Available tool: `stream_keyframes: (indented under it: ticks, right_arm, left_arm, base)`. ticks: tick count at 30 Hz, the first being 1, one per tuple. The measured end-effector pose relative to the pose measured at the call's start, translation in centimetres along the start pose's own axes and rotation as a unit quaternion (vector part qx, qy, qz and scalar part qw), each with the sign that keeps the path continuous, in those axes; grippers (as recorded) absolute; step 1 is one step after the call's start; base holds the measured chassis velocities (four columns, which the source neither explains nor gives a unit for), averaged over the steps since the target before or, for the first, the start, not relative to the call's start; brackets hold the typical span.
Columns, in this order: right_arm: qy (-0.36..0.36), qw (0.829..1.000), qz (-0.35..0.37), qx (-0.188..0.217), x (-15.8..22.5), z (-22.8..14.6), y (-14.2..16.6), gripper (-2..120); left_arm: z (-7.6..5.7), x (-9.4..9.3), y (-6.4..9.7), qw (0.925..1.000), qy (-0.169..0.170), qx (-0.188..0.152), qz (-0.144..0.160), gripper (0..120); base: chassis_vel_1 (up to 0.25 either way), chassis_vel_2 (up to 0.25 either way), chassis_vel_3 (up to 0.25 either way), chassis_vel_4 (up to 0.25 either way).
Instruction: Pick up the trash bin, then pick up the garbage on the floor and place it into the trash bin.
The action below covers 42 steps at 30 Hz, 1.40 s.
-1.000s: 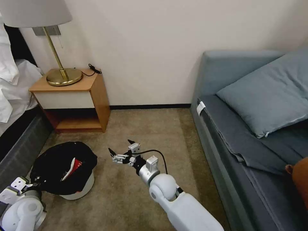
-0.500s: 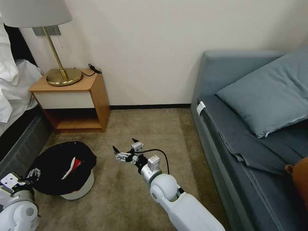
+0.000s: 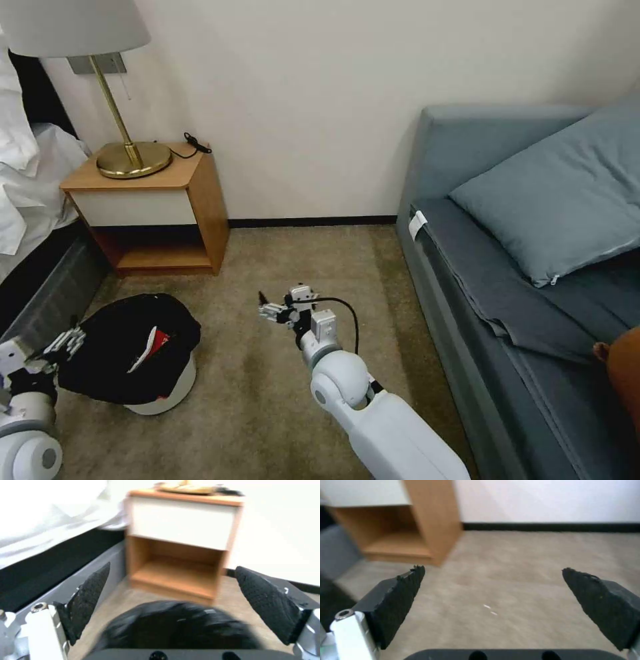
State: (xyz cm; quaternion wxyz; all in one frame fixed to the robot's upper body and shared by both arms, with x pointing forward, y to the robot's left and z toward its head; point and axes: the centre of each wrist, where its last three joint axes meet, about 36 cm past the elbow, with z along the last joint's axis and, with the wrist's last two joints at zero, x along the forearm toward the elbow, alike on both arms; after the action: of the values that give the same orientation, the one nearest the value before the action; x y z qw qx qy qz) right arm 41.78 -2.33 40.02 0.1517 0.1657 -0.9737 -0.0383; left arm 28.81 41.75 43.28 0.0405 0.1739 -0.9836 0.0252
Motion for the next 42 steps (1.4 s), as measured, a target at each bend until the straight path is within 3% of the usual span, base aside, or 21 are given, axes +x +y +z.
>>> stream_keyframes:
  ticks: [5,7,11,13,14,17,18,20,23,42]
  right_arm:
    - [0.007,1.000,0.013,0.000,0.1,-0.3,-0.3,100]
    - [0.026,0.999,0.046,-0.007,0.5,-1.0,-1.1,100]
    - [0.028,0.997,0.066,-0.013,1.0,-1.4,-2.2,100]
    - [0.021,0.996,0.089,-0.023,2.5,-1.6,-4.7,100]
    - [0.021,0.996,0.089,-0.023,2.5,-1.6,-4.7,100]
    - [0.014,0.994,0.096,-0.041,3.7,-1.1,-6.3,100]
    - [0.014,0.994,0.096,-0.041,3.7,-1.1,-6.3,100]
    - [0.009,0.995,0.083,-0.056,4.1,-0.6,-6.0,100]
    - [0.011,0.995,0.070,-0.070,4.2,-0.1,-5.1,100]
    - [0.020,0.995,0.068,-0.073,4.2,0.5,-4.6,100]
  left_arm:
    - [-0.2,-0.2,-0.5,0.9999,-0.003,-0.007,0.015,100]
    - [-0.5,-0.8,-2.1,0.9981,-0.008,-0.024,0.057,100]
    - [-0.8,-1.5,-3.5,0.9957,-0.006,-0.035,0.085,100]
    - [-1.0,-3.0,-6.7,0.9890,0.003,-0.053,0.138,100]
    - [-1.0,-3.0,-6.7,0.9890,0.003,-0.053,0.138,100]
    - [0.3,-4.0,-10.3,0.9823,0.030,-0.051,0.178,100]
    - [0.3,-4.0,-10.3,0.9823,0.030,-0.051,0.178,100]
    - [1.5,-4.3,-12.4,0.9777,0.045,-0.048,0.199,100]
    - [2.1,-4.4,-13.4,0.9753,0.051,-0.051,0.209,100]
    - [2.2,-4.5,-13.4,0.9763,0.052,-0.051,0.204,100]
  base:
    - [0.000,0.000,0.000,0.000]
    - [0.000,0.000,0.000,0.000]
    - [0.000,0.000,0.000,0.000]
    - [0.000,0.000,0.000,0.000]
    - [0.000,0.000,0.000,0.000]
    - [0.000,0.000,0.000,0.000]
    - [0.000,0.000,0.000,0.000]
    - [0.000,0.000,0.000,0.000]
    - [0.000,0.000,0.000,0.000]
    - [0.000,0.000,0.000,0.000]
